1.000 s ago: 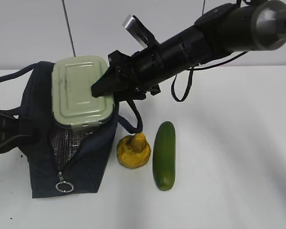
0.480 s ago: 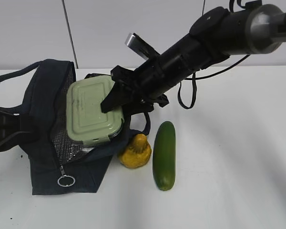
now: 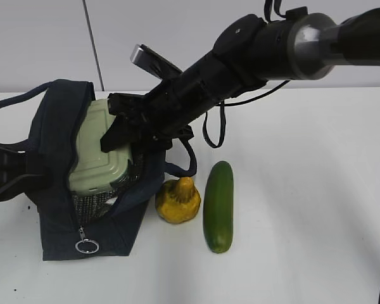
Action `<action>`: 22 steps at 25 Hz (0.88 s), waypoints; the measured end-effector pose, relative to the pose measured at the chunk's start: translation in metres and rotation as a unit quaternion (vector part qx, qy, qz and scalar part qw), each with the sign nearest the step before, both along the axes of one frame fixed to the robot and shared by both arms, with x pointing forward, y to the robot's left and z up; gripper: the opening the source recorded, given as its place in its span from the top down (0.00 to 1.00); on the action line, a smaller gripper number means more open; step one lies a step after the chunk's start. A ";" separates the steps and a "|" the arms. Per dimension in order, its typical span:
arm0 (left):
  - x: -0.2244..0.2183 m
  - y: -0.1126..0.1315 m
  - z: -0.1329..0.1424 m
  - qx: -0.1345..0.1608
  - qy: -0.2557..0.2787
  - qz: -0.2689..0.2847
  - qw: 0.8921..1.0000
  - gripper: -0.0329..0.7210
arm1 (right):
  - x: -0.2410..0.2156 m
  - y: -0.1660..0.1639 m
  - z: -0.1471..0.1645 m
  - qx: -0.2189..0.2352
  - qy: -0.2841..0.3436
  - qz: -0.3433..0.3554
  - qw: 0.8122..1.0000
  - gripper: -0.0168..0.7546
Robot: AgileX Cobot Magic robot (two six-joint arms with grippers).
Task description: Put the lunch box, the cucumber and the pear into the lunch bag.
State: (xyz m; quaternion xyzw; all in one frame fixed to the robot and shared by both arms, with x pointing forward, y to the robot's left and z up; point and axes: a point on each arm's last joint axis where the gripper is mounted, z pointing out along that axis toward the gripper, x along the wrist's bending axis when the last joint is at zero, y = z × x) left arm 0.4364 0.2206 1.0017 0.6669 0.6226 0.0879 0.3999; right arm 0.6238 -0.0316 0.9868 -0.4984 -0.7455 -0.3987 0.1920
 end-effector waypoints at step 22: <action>0.000 0.000 0.000 -0.001 0.002 -0.001 1.000 0.98 | 0.005 0.013 -0.025 -0.005 0.030 0.011 0.999 0.30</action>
